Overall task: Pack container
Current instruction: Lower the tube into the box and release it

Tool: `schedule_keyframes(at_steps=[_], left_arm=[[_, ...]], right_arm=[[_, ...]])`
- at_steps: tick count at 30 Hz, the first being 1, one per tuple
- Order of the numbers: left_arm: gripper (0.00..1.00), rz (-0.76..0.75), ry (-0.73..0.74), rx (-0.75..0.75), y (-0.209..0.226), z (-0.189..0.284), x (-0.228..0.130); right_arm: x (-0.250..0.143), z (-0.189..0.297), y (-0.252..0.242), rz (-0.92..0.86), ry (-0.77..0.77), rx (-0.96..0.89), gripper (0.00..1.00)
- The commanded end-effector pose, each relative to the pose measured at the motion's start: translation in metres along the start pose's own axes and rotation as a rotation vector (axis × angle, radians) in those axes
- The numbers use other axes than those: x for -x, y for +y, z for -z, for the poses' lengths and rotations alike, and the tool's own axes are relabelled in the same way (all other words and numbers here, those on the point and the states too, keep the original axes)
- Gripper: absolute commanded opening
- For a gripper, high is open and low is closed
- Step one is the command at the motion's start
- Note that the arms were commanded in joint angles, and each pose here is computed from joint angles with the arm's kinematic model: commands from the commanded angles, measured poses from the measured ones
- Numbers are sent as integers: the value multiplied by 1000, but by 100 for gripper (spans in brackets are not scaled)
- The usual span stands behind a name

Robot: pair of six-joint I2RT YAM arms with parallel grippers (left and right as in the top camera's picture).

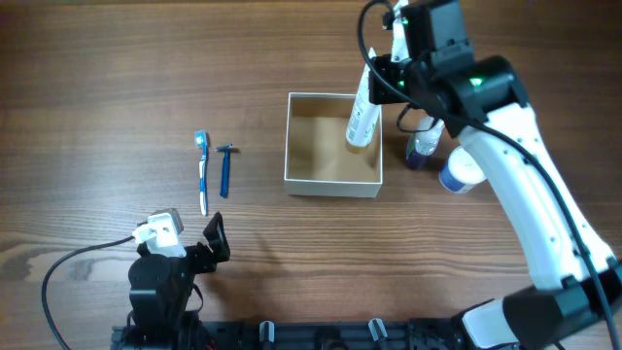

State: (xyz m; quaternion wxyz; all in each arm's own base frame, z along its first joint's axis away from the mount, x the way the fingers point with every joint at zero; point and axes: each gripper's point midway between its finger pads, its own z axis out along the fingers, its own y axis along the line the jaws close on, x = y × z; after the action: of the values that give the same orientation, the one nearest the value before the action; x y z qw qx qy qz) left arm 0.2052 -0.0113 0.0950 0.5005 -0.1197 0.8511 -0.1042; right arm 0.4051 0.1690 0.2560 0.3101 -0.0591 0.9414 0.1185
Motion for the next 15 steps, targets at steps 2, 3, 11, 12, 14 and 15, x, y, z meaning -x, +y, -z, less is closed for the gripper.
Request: schedule_keyframes(at_steps=[2,3,11,12,14,15], left_arm=[[100,9,-7,-5,-1,0,0],[100,10,-7,-5,-1,0,0],[100,10,-7,-5,-1,0,0],[100,10,-7,-5,-1,0,0],[100,10,-7,-5,-1,0,0],[100,10,-7,-5,-1,0,0]], right_arm=[[0,-25,-5,6,18,-36,4],[1,-30,-7,12,17,-46,4],[17,-45,-24,26,-47,-149,4],[20,-45,-25,31,-60,-156,4],[24,-46,-26,33,-75,-166,4],[25,-46,-26,33,-78,-167,4]])
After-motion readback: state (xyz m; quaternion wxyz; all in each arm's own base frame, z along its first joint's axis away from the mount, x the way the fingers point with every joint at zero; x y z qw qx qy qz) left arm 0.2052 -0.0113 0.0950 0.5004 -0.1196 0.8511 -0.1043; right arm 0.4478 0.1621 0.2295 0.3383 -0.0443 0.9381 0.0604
